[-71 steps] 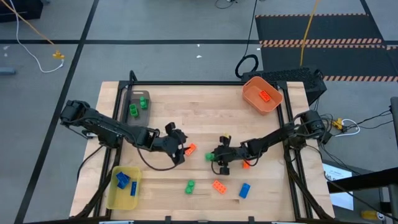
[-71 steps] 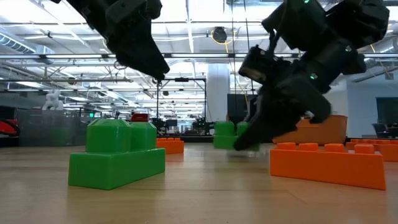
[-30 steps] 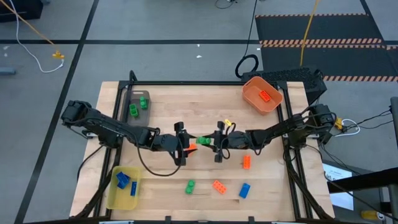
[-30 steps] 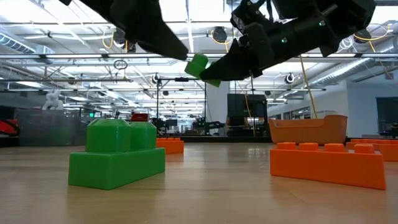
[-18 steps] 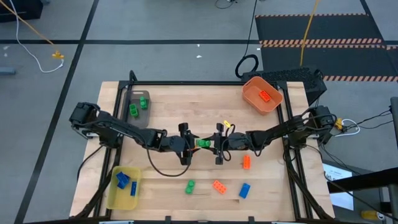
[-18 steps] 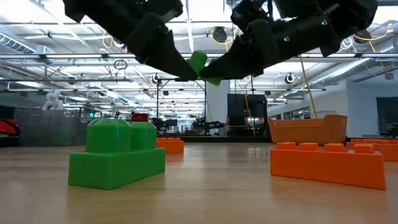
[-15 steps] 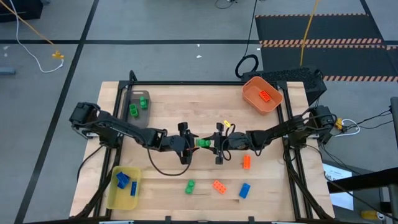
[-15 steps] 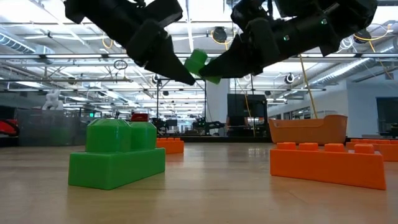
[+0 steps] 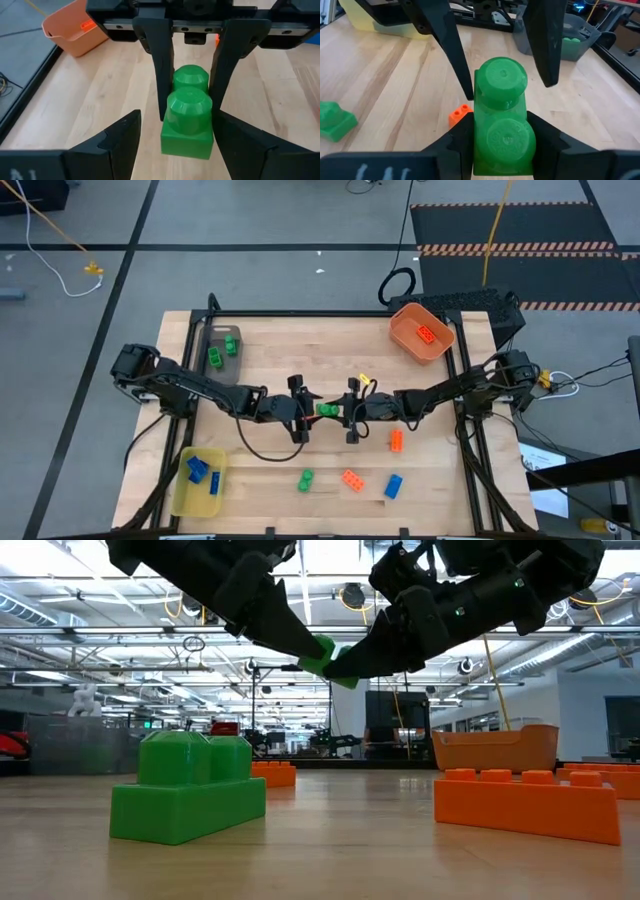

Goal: Sort & place blocks by color
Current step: Put the green game piece into the black bin

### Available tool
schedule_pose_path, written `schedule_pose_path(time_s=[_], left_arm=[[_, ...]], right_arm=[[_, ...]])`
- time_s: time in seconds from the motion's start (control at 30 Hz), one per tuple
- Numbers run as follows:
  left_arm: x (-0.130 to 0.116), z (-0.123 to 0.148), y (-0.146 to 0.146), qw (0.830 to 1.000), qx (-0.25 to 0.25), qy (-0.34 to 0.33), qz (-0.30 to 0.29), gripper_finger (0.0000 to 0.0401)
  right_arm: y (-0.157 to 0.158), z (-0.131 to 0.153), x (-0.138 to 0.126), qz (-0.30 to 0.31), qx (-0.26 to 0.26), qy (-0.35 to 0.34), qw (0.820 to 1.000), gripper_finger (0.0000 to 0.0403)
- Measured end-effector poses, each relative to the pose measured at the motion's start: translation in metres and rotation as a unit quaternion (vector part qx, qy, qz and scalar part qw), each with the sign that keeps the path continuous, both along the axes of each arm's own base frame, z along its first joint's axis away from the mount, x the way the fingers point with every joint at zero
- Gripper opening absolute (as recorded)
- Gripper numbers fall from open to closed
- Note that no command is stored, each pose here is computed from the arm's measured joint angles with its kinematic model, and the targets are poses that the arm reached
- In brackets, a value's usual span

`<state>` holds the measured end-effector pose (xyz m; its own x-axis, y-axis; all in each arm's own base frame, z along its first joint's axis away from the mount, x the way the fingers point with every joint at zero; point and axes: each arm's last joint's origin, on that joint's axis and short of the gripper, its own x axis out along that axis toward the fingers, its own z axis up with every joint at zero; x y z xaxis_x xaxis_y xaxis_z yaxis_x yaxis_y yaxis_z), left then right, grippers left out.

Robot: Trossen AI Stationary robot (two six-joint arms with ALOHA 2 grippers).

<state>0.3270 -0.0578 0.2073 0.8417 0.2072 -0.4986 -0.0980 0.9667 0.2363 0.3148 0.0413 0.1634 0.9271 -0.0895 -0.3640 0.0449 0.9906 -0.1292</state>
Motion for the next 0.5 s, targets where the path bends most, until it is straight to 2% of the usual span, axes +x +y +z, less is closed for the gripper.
schedule_pose_path(time_s=[0.33, 0.5], left_arm=[[0.0026, -0.0040, -0.0009, 1.000, -0.012, -0.002, 0.000, 0.0236], [0.0033, -0.0082, -0.0021, 1.000, -0.018, 0.005, 0.001, 0.0176]], right_arm=[[0.0001, 0.0012, 0.0005, 0.000, 0.001, -0.007, 1.000, 0.0119], [-0.0005, 0.0005, 0.0003, -0.001, 0.001, -0.004, 1.000, 0.0119]])
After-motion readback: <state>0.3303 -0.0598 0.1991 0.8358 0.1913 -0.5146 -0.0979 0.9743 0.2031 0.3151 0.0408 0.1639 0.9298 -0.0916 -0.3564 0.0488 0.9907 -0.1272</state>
